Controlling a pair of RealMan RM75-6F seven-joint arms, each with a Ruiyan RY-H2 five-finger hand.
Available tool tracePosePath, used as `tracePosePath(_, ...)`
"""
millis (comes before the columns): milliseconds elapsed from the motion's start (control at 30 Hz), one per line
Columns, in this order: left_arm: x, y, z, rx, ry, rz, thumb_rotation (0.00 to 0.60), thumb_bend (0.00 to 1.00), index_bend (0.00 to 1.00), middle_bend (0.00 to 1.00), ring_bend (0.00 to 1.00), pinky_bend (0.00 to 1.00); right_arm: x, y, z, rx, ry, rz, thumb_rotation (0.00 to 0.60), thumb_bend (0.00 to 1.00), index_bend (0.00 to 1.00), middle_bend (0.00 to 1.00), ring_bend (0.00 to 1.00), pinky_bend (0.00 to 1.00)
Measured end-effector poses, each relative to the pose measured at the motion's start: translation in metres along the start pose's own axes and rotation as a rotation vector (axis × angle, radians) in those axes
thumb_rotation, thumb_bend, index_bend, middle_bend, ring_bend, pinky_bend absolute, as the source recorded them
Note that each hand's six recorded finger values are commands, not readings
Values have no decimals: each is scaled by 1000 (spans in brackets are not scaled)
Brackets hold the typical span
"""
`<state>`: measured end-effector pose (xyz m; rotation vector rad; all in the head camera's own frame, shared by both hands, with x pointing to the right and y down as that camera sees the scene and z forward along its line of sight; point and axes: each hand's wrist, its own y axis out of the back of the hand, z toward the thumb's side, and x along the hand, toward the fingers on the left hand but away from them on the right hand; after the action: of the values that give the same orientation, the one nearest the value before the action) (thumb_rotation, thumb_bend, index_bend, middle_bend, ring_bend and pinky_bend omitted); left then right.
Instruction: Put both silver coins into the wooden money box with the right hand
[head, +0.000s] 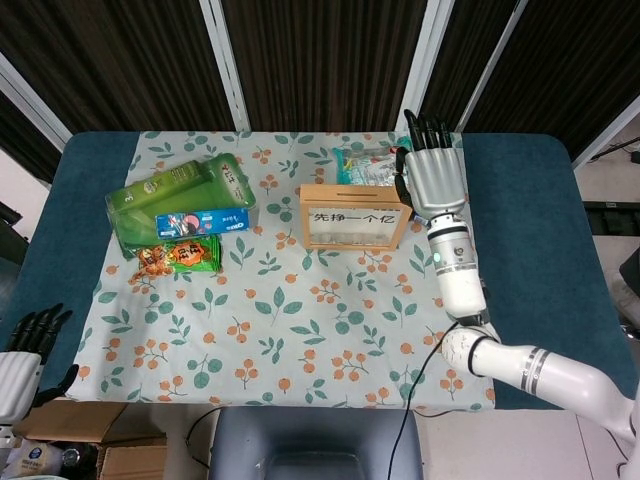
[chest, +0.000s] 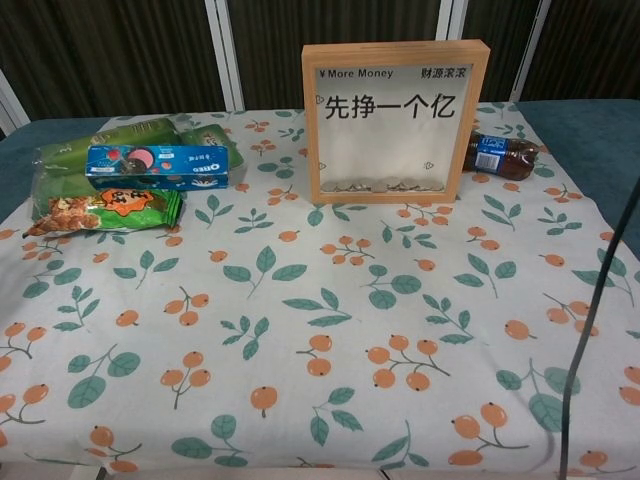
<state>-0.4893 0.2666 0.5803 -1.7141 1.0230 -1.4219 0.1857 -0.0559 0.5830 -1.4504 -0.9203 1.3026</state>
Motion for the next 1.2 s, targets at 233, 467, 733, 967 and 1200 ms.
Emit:
tracePosePath(233,1,0,-1,-1,4,-3,600,366,0,0,0,33,-8,-18,25,-10,44,98,600,607,708,142,0,0)
tracePosePath(467,0,0,-4,-1,10,-2,600,366,0,0,0,33,-9,-26,39,-17,50,136,600,609,705,142,0,0)
tracePosePath(733,-2,1,-7,-4,17,3,600,367,0,0,0,33,-14,-30,44,-1,36,150,600,610,705,142,0,0)
tracePosePath(967,-1,1,-8,-4,19,2,600,366,0,0,0,33,-15,-34,44,7,32,161,600,609,701,142,0,0)
tracePosePath(1200,-1,2,-9,-1,22,2,600,366,0,0,0,33,-17,-40,44,10,33,172,600,610,698,142,0,0)
